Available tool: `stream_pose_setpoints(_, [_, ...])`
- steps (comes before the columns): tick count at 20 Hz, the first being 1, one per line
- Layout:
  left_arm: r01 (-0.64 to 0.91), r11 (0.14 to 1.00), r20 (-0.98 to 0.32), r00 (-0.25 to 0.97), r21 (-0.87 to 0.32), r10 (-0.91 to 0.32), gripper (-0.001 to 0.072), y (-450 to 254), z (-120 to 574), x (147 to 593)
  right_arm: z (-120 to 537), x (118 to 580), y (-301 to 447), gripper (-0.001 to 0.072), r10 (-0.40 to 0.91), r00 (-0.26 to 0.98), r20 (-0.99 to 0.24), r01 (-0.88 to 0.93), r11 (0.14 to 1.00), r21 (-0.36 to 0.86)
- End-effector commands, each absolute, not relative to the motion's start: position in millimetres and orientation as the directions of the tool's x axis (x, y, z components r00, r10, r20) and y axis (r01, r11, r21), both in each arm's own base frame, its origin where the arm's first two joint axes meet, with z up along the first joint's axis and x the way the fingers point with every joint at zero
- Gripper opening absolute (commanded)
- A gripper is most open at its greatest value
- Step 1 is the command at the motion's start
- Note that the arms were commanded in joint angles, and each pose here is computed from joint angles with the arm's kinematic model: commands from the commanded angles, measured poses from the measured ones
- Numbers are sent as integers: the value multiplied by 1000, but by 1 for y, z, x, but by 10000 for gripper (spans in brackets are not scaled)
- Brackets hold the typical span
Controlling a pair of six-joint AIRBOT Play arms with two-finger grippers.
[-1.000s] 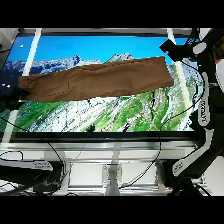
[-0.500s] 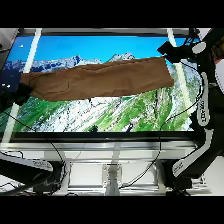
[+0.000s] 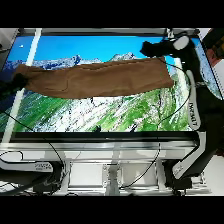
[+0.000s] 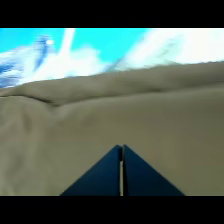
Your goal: Fold the clothes and pants, and hang the long-sleeved shirts on hangers.
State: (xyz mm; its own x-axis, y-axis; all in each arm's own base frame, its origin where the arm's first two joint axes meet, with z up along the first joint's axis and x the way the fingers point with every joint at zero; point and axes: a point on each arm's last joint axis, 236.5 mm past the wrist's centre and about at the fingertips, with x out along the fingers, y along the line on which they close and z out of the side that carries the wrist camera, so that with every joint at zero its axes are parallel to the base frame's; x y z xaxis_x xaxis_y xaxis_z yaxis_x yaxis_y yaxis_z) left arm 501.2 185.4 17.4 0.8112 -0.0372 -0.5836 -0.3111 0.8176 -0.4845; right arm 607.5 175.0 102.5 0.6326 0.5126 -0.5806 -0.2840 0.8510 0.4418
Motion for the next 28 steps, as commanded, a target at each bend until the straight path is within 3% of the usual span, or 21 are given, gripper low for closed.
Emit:
stream_pose_setpoints(1, [-202,904,-509,861,-377,-20,34,161,86,500,129,611,246,7,530,702,-476,-393,845,361])
stream_pose_setpoints(5, [-104,939,-380,924,-329,-31,33,128,171,486,113,589,332,5,571,682,-457,-462,821,335])
stream_pose_setpoints(8, [-44,949,-324,944,-313,-63,34,100,204,479,46,563,390,4,609,584,-538,-427,793,434])
stream_pose_setpoints(15, [90,895,-247,945,-436,-215,34,24,226,491,-44,473,517,2,738,362,-570,-343,674,655])
stream_pose_setpoints(19, [98,828,-228,938,-552,-263,34,-7,230,494,-48,445,567,1,785,367,-500,-334,613,716])
stream_pose_setpoints(23, [117,814,-212,935,-569,-283,34,-31,230,501,-53,447,566,2,779,375,-503,-321,618,718])
stream_pose_setpoints(28, [146,797,-285,884,-586,-371,34,-76,189,511,-28,514,500,5,731,465,-500,-273,655,704])
